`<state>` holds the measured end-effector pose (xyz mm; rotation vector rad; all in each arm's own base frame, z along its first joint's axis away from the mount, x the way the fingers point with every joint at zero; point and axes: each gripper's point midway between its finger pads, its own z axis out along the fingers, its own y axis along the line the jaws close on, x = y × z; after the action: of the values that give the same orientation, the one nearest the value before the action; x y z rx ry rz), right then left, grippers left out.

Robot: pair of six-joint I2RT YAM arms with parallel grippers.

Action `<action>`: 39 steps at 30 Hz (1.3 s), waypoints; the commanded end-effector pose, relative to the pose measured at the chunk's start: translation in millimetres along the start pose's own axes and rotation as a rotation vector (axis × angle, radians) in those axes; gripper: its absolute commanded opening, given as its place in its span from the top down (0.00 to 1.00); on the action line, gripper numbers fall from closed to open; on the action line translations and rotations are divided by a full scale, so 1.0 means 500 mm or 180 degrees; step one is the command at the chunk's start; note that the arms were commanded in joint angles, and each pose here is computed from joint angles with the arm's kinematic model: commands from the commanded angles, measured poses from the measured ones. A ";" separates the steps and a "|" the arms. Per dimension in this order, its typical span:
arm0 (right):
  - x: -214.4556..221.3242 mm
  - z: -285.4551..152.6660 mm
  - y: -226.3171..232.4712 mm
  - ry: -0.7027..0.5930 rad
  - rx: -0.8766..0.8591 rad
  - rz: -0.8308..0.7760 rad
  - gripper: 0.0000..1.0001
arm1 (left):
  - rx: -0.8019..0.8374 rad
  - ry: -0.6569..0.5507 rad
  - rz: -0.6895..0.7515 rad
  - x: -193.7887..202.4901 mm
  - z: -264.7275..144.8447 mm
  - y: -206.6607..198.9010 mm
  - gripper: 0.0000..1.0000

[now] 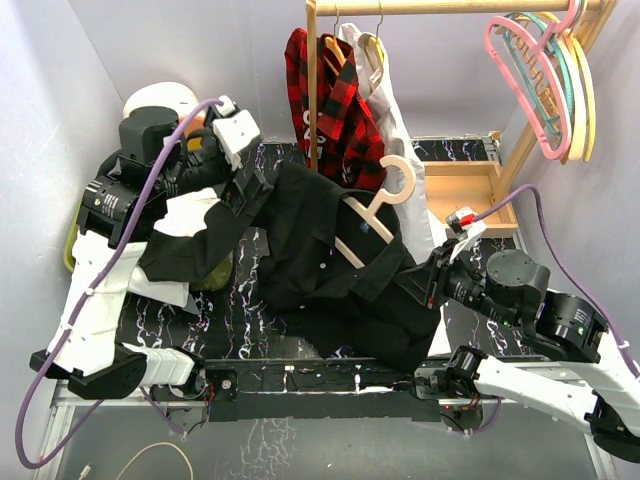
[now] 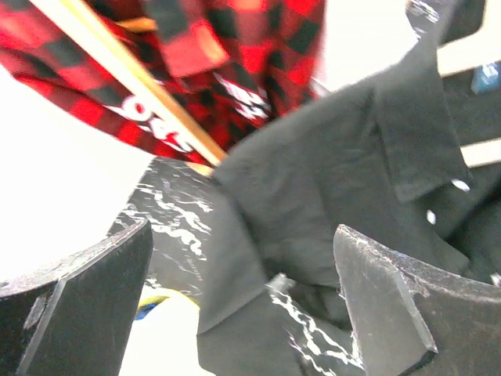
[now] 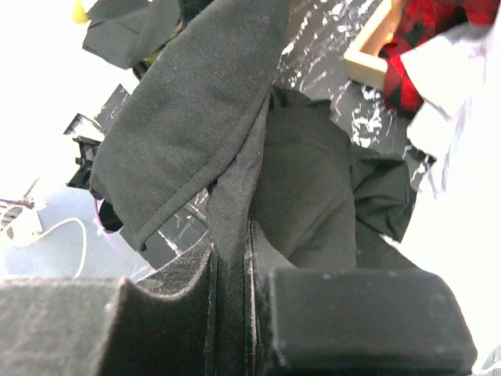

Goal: Place the shirt on the hanger

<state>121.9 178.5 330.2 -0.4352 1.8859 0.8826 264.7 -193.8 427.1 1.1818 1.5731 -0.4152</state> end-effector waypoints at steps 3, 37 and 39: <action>0.023 -0.034 -0.005 0.0169 0.0190 0.0724 0.92 | -0.1276 -0.0207 -0.0153 -0.079 -0.042 0.158 0.03; -0.278 -0.397 0.073 -0.1390 0.0482 0.0073 0.92 | -0.1353 0.0275 -0.0537 -0.013 0.050 0.210 0.03; -0.288 -0.419 0.071 -0.1525 0.0539 0.0027 0.92 | -0.1355 0.0224 -0.0552 -0.015 0.050 0.208 0.03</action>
<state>39.2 50.7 485.1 -0.1176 1.6863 0.7651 372.2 -168.6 451.7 0.7570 1.7305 -0.1016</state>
